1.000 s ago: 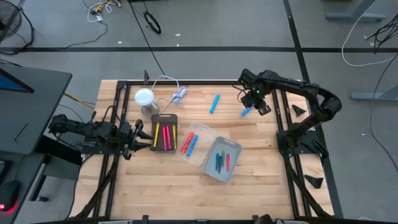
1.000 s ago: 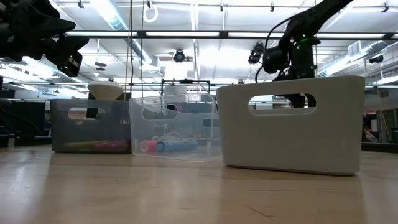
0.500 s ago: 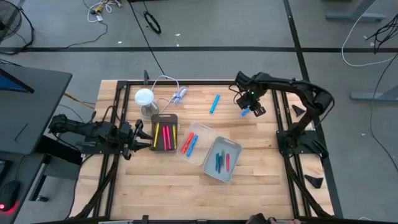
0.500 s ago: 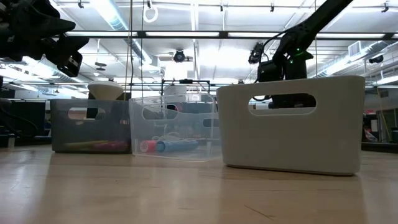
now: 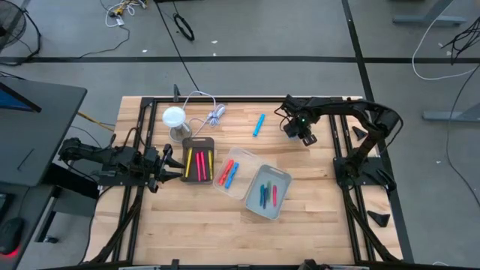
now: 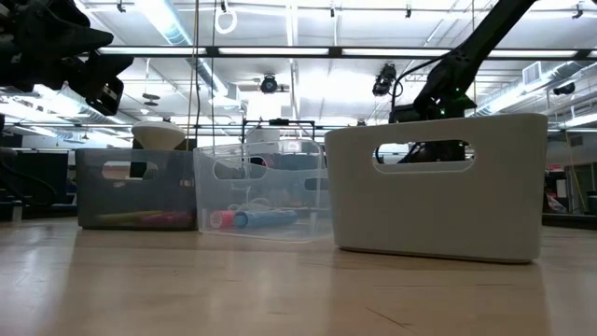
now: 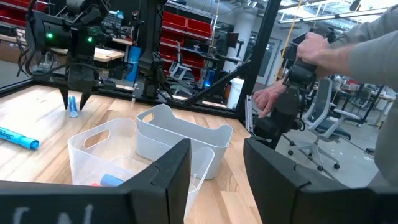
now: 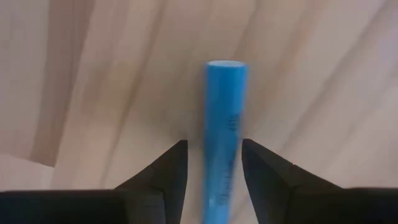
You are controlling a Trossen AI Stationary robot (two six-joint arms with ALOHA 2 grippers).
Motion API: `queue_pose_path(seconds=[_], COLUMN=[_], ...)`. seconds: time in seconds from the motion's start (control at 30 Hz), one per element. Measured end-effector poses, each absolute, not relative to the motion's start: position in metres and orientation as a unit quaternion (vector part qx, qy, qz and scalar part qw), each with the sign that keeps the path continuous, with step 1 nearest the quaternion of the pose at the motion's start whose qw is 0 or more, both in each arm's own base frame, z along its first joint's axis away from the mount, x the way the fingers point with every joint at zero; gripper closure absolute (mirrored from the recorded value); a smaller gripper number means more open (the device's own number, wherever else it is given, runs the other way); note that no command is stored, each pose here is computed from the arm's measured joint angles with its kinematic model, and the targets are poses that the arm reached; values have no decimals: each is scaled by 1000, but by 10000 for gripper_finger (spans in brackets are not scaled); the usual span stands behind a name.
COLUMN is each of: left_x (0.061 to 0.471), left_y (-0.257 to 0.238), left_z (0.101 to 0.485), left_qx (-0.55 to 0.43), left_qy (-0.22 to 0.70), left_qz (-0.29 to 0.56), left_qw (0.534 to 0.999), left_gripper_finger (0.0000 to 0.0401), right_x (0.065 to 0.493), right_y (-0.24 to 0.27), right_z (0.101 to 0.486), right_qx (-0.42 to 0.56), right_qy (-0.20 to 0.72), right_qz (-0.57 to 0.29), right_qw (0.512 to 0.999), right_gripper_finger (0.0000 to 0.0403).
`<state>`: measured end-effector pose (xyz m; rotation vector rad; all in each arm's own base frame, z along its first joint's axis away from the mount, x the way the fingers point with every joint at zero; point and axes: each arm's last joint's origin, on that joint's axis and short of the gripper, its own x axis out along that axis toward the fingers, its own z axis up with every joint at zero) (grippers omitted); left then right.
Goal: Pick & Place Markers
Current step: Put the right blue highlighter into the transparent bin
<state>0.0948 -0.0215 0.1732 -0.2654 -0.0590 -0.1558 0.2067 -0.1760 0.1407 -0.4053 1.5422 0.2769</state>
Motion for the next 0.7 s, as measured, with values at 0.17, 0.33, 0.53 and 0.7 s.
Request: queue_pose_path(seconds=[0.17, 0.33, 0.53, 0.7], left_x=[95, 95, 95, 95], left_y=[-21, -21, -21, -21], left_z=[173, 173, 173, 173], left_qx=[-132, -132, -132, -132], left_qy=[-29, -29, -29, -29], left_qz=[-77, -77, -78, -78], left_qw=[988, 988, 988, 988], left_gripper_finger=[247, 247, 247, 247], right_x=[206, 207, 213, 218], right_y=[-175, -174, -171, -173], right_z=[134, 127, 137, 160], right_qx=[-163, -158, -158, -161], right_qy=[699, 705, 712, 701], right_qz=[139, 150, 123, 106], right_qw=[682, 674, 673, 686], right_gripper_finger=[267, 297, 353, 357])
